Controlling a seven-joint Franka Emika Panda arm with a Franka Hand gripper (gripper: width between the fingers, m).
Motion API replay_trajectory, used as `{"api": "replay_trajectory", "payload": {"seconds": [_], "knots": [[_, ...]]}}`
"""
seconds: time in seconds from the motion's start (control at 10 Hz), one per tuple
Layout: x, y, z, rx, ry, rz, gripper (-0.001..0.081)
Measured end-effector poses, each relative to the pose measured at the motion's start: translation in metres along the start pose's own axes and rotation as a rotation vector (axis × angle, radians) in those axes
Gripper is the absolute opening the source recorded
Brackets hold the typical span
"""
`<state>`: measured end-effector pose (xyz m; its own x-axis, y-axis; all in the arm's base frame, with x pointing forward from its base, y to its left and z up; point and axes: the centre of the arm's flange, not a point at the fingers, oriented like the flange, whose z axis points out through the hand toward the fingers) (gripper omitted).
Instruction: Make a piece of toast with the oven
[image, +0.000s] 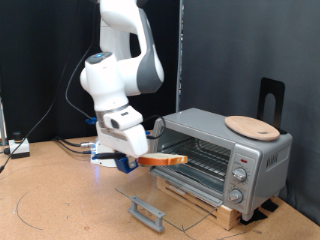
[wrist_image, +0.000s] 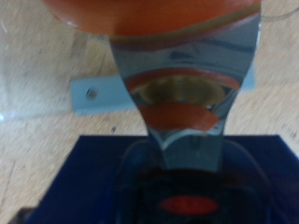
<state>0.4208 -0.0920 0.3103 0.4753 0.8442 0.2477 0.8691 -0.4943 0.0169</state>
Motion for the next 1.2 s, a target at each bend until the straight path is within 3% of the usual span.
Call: {"api": "replay_trajectory", "payload": {"seconds": [0.3,0.7,0.9,1.2], "knots": [[0.034,-0.027,-0.001,0.009,-0.012,-0.057,0.0396],[0.068,-0.064,0.013,-0.022,-0.117,-0.066,0.0396],[0.074,-0.069,0.018,-0.04,-0.15,-0.058,0.0396],[0.075,-0.068,0.016,-0.054,-0.15,-0.061,0.0396]]}}
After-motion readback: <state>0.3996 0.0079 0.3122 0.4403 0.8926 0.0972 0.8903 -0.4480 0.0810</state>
